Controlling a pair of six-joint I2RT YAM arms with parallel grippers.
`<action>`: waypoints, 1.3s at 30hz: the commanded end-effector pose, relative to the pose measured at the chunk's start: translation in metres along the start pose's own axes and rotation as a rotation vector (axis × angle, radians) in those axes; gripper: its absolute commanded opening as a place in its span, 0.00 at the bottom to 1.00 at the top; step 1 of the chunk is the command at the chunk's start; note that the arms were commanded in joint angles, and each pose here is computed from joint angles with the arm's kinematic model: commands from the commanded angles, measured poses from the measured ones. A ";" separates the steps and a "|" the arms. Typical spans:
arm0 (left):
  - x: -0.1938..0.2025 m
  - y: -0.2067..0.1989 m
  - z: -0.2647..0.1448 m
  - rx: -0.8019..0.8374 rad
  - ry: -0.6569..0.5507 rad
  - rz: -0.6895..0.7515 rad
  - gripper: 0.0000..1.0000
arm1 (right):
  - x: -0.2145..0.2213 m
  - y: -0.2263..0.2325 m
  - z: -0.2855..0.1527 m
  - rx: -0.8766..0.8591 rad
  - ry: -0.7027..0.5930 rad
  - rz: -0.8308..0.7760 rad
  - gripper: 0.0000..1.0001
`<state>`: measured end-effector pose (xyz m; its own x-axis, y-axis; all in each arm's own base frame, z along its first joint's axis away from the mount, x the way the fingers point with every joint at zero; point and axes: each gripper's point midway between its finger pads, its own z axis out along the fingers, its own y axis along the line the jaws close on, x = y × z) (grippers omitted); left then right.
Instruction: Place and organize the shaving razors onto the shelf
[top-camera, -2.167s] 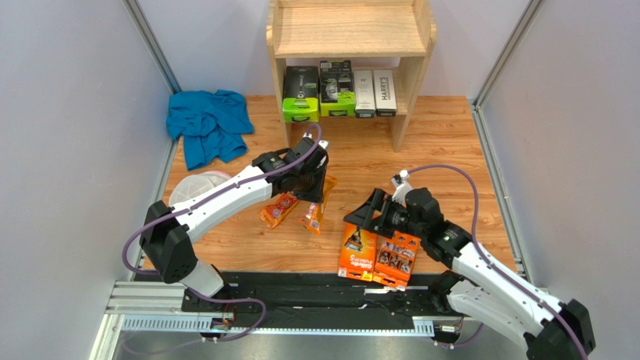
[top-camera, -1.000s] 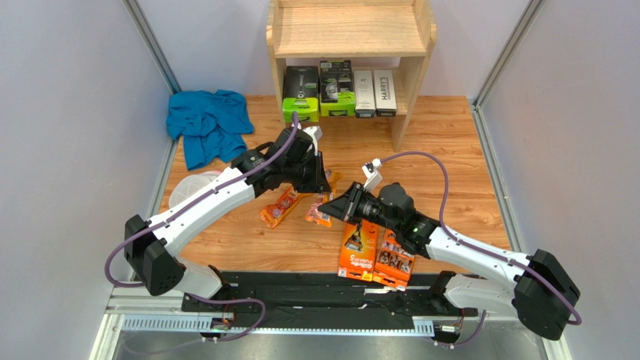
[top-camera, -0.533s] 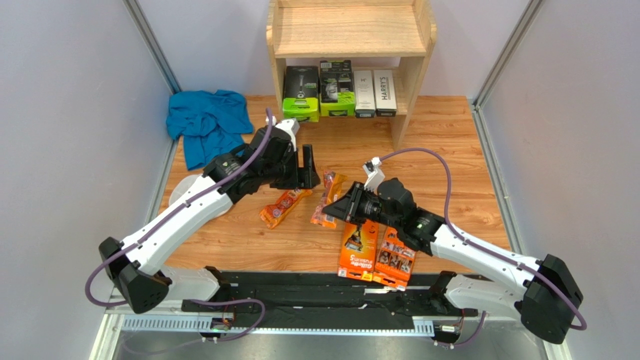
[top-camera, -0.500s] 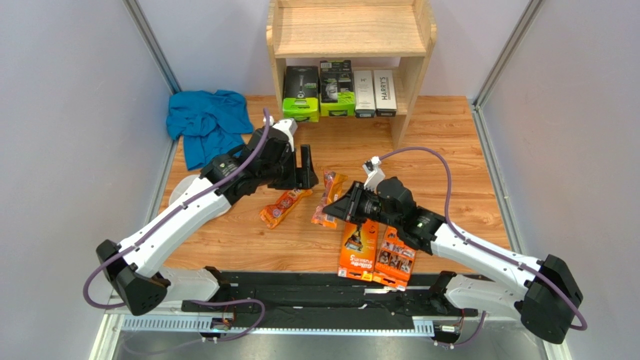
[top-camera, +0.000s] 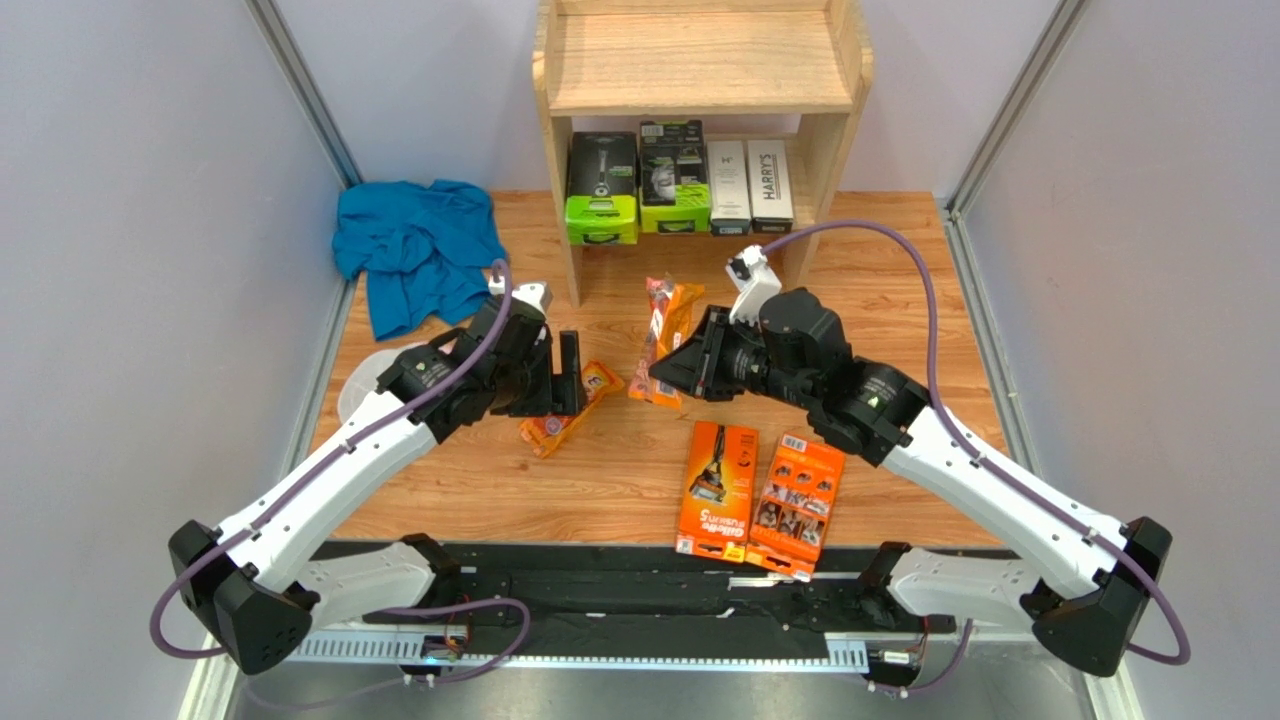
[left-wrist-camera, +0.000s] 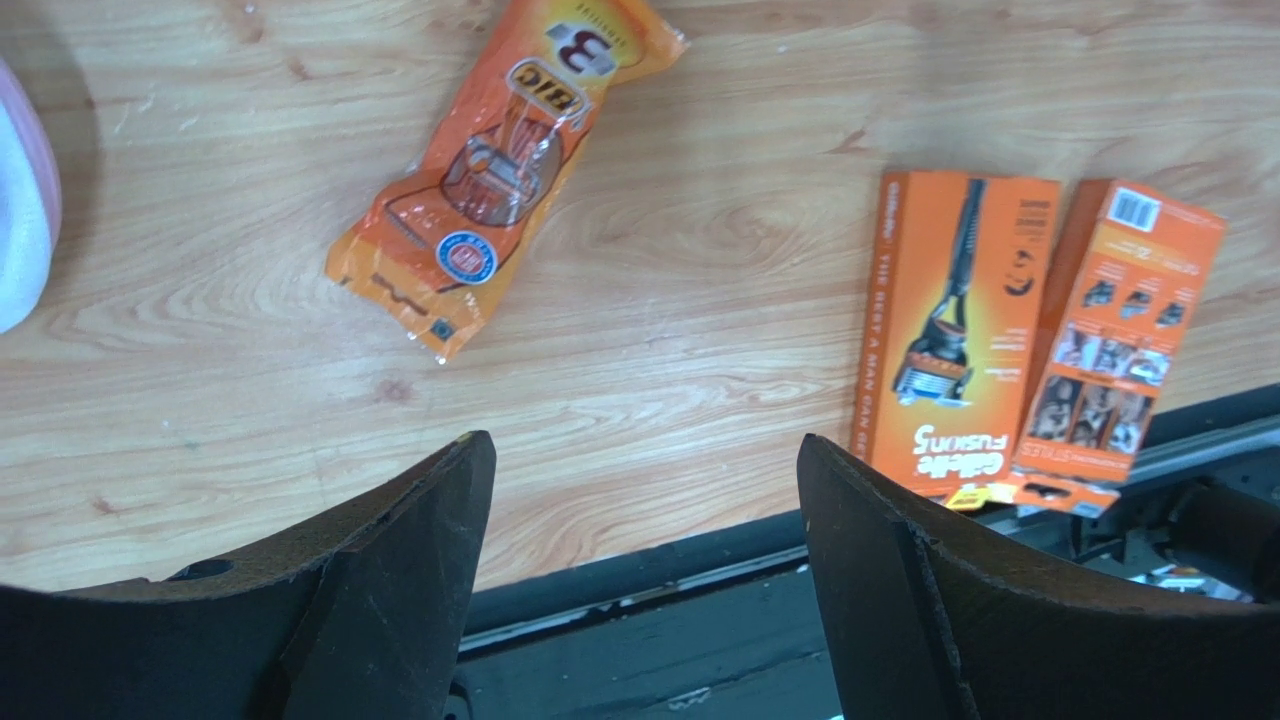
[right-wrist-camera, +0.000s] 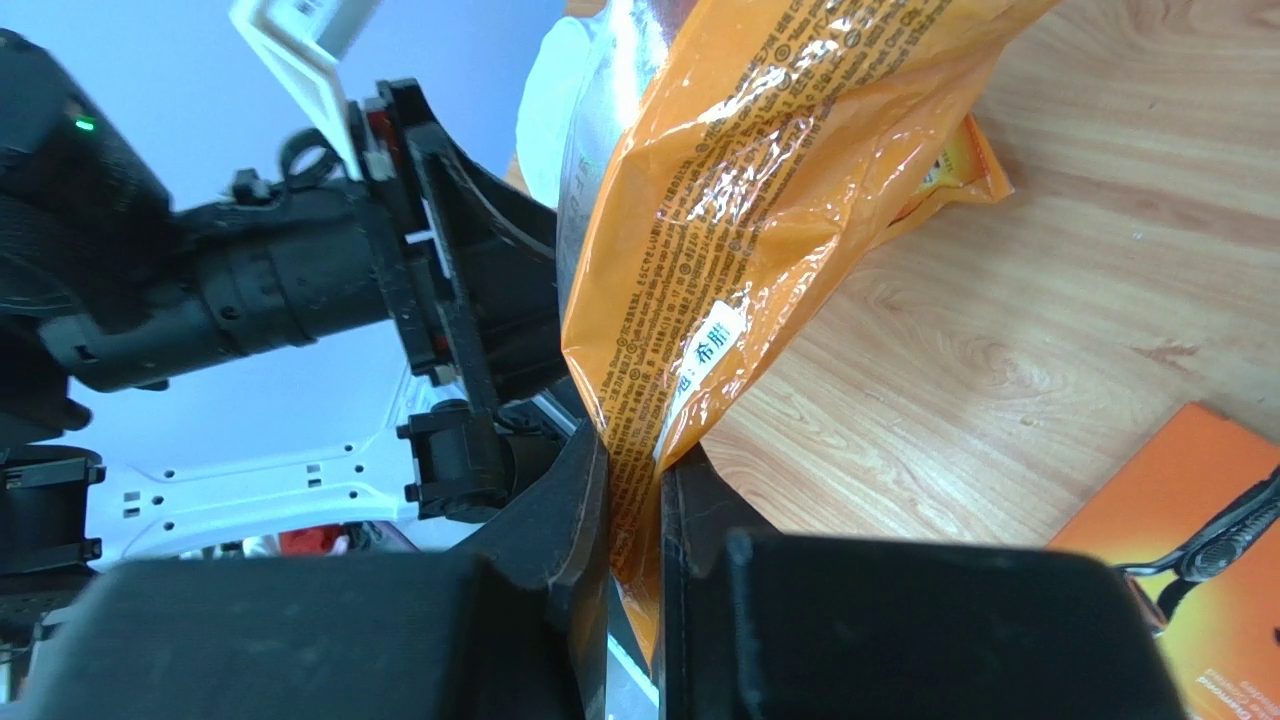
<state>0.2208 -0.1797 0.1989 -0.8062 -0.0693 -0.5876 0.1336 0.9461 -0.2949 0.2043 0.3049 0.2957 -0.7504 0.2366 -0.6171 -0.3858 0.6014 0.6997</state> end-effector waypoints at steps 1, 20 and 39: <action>0.007 0.008 0.000 -0.001 0.002 0.019 0.83 | -0.019 0.012 -0.005 0.014 -0.019 -0.090 0.00; 0.065 0.025 0.033 0.000 0.137 0.019 0.81 | -0.147 0.091 0.020 -0.040 -0.159 -0.275 0.00; 0.084 0.025 0.042 0.046 0.168 0.003 0.80 | -0.286 0.114 0.056 -0.410 -0.278 0.021 0.00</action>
<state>0.1787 -0.1713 0.1076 -0.8990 -0.0041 -0.4380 0.1431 0.9424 -0.3025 0.4070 0.3495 0.4824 -0.6131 0.3933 -0.6851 -0.5393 0.4253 0.7268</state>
